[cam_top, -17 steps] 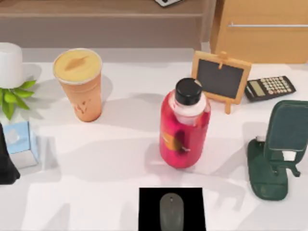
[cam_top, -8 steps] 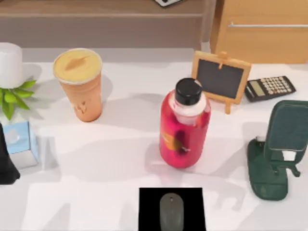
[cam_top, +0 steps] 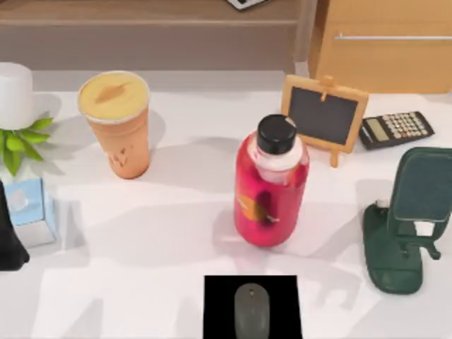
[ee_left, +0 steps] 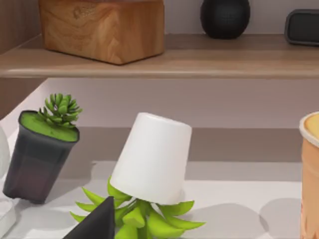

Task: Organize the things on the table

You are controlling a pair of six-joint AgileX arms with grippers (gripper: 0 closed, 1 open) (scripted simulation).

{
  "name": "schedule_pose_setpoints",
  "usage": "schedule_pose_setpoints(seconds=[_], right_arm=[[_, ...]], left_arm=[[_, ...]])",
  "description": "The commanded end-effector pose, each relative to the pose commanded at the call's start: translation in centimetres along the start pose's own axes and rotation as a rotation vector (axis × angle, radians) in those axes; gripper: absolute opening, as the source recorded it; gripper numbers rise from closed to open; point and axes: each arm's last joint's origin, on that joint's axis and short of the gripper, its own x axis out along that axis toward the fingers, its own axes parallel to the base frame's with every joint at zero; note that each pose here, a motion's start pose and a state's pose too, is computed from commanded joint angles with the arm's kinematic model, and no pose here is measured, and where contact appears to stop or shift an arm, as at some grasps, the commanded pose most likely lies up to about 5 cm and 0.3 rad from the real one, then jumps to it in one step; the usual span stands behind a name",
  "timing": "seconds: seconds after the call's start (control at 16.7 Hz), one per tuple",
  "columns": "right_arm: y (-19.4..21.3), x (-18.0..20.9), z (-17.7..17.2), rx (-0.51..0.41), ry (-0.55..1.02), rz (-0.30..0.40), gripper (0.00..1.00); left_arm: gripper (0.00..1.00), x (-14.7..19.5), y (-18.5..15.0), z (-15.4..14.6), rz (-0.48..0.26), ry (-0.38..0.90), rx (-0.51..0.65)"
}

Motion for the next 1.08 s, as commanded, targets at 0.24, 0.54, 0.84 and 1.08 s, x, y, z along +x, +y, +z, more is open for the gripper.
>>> schedule_pose_setpoints(seconds=[0.24,0.54,0.84,1.08], right_arm=[[0.0,0.0,0.0,0.0,0.0,0.0,0.0],[0.2,-1.2,0.0,0.008,-0.012,-0.001,0.0],[0.2,-3.5,0.0,0.007,-0.013,-0.002,0.0],[0.2,-4.1,0.0,0.008,-0.013,-0.001,0.0]], left_arm=[[1.0,0.0,0.0,0.0,0.0,0.0,0.0],[1.0,0.0,0.0,0.0,0.0,0.0,0.0],[1.0,0.0,0.0,0.0,0.0,0.0,0.0],[1.0,0.0,0.0,0.0,0.0,0.0,0.0]])
